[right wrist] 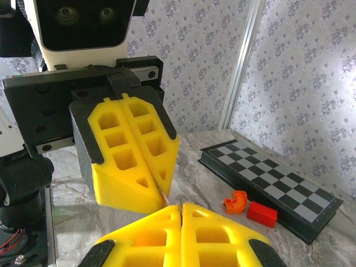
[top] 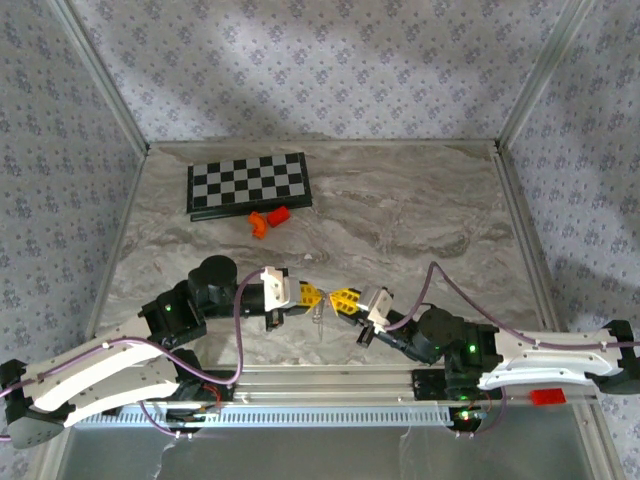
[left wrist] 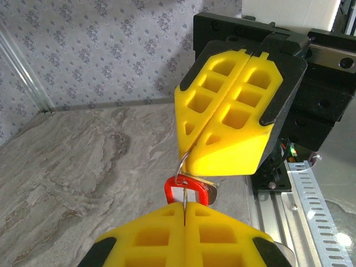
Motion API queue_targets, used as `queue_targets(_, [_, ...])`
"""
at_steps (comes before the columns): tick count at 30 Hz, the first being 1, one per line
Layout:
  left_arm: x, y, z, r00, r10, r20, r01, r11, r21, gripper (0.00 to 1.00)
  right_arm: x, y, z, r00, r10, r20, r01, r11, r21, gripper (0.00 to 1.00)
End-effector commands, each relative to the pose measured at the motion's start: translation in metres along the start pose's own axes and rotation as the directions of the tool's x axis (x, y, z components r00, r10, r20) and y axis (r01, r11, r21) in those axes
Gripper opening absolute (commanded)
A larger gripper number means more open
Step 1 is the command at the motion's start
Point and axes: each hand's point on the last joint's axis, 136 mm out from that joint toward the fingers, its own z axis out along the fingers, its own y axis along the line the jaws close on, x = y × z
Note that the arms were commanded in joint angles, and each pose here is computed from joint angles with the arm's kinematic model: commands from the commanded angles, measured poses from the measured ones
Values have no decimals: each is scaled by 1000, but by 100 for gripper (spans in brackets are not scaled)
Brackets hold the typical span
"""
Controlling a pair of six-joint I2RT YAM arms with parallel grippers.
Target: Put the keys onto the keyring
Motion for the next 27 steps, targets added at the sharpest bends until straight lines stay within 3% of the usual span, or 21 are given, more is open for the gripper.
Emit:
queue_targets(1, [-19,-1,-5,998,34,52,-34,999,-3,0,-16,-4,-1,999,27,44,-28,1000,3,0])
queue_targets(27, [-18,2,-4,998,33,45,-33,999,-15,0,-20,1,-3,998,37,56,-35,999,-29,0])
